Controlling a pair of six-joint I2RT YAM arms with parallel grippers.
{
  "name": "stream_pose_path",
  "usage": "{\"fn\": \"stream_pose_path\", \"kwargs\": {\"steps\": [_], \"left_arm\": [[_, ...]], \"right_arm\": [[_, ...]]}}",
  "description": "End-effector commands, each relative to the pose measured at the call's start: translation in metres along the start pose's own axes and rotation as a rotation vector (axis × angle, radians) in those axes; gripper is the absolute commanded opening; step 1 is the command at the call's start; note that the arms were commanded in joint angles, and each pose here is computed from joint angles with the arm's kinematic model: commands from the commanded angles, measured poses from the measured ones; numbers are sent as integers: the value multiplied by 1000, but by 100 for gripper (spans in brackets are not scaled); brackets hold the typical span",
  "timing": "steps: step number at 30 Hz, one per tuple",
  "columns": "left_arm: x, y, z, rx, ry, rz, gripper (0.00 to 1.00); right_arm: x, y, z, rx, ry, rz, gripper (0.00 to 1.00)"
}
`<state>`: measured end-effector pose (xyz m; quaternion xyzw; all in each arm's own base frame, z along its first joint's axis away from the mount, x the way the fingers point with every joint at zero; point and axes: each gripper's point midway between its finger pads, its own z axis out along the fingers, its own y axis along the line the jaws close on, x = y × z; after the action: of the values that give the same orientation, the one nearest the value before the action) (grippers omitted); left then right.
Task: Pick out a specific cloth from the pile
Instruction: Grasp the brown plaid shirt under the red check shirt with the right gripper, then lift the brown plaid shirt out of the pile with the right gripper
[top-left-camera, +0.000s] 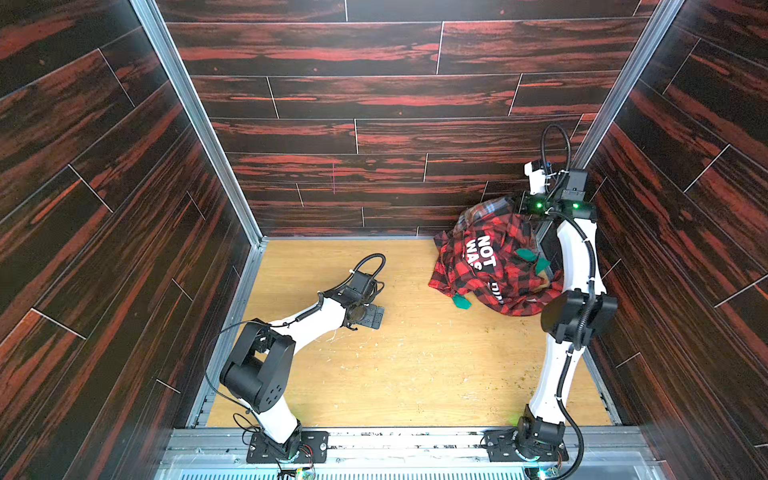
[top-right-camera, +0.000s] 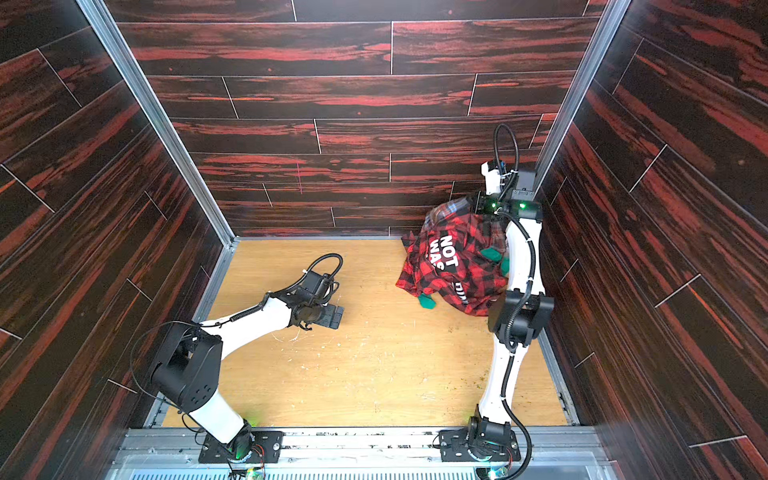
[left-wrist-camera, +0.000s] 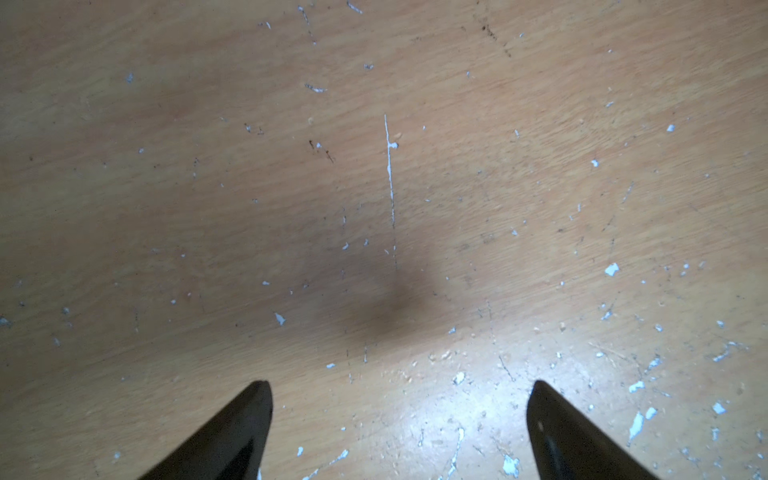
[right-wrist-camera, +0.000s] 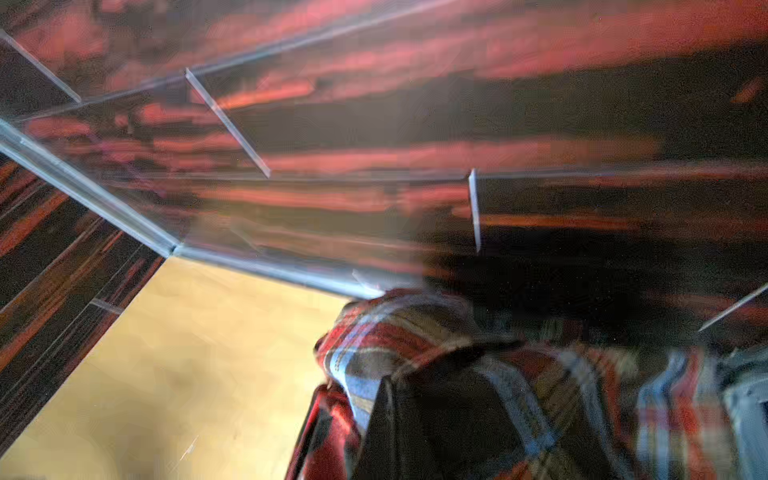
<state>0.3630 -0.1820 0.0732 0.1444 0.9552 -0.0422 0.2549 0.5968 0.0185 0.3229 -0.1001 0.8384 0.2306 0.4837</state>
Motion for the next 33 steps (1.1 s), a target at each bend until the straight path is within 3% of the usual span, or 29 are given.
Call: {"fn": "stream_pose_path", "kwargs": {"steps": [1,4,11,17,23,27,33], "left_arm": [[-3,4,-12,-4,-34,3,98],[2,6,-13,-12,-30,-3,98],[5,10,-14,-32,-27,-24,98],[3,12,-14,-44,-21,-33,98],[5,14,-16,-58,-6,-37,98],[8,17,-16,-74,5,-32,98],[6,16,-12,-75,12,-29,98]], "right_arm": [[40,49,1,-120,127,-19,0],[72,63,12,-138,208,-19,0],[79,56,27,-102,248,-49,45],[60,25,45,28,218,-105,55],[38,-9,52,227,146,-132,56],[15,-3,50,220,75,-173,57],[41,1,80,131,132,-137,64]]}}
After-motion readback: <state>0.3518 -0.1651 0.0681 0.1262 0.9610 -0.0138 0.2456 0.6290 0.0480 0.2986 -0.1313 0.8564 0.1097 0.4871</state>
